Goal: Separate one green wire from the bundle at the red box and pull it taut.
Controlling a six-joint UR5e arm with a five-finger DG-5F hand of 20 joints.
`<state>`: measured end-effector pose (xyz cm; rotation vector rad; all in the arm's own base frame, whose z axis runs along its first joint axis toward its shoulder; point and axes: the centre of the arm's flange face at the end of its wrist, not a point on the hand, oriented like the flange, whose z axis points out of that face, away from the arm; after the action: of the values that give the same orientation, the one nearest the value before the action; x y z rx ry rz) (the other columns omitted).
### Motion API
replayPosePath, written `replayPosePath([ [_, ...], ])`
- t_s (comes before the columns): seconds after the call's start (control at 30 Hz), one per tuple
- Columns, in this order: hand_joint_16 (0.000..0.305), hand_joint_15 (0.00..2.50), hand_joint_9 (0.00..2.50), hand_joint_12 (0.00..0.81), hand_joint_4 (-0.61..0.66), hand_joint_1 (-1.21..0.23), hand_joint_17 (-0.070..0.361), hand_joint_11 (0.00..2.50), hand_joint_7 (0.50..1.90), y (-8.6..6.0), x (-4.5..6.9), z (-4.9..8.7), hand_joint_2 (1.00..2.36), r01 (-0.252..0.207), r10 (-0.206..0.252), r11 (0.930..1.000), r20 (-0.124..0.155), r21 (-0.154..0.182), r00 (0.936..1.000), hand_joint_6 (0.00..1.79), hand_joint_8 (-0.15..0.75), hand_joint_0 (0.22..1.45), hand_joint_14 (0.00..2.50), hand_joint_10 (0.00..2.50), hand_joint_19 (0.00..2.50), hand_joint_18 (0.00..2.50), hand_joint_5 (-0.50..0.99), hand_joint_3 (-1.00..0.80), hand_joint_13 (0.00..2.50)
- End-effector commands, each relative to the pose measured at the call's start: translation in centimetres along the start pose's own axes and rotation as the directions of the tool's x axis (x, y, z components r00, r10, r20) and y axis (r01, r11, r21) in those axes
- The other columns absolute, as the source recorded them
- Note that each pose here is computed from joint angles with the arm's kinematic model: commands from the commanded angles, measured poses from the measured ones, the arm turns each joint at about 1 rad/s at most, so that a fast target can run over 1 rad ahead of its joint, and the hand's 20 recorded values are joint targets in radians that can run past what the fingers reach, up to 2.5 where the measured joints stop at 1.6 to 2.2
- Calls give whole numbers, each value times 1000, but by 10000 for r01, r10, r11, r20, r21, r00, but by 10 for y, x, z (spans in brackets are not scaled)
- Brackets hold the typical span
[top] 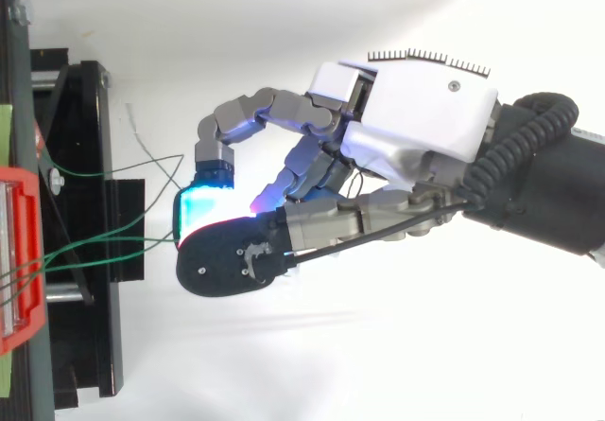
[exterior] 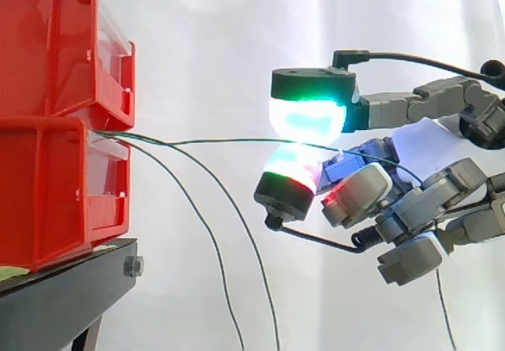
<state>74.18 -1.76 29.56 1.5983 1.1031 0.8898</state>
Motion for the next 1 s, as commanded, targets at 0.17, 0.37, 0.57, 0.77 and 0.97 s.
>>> replayPosePath([
  [0.17,49,906,1220,335,40,-697,111,1505,1157,5,0,-2,1020,-13,13,10000,-6,-24,10000,886,254,622,1962,622,1264,1156,-136,-237,1275],
  [0.37,50,888,1160,334,51,-688,111,1360,1136,8,0,-3,1020,10,-10,10000,2,15,10000,889,250,626,2025,1094,1255,1151,-142,-260,1265],
  [0.57,49,830,1130,331,61,-680,111,1288,1122,8,0,-3,1019,40,-40,10000,2,15,10000,891,254,625,2209,1338,1264,1152,-144,-264,1238],
  [0.77,50,831,1121,334,58,-679,113,1258,1106,6,0,-3,1019,56,-56,10000,7,41,10000,892,259,626,2211,1327,1245,1136,-144,-265,1234],
  [0.97,49,774,1140,332,72,-672,111,1253,1109,6,0,-3,1018,71,-71,10000,-8,44,10000,893,257,628,2322,1354,1263,1158,-145,-283,1233],
])
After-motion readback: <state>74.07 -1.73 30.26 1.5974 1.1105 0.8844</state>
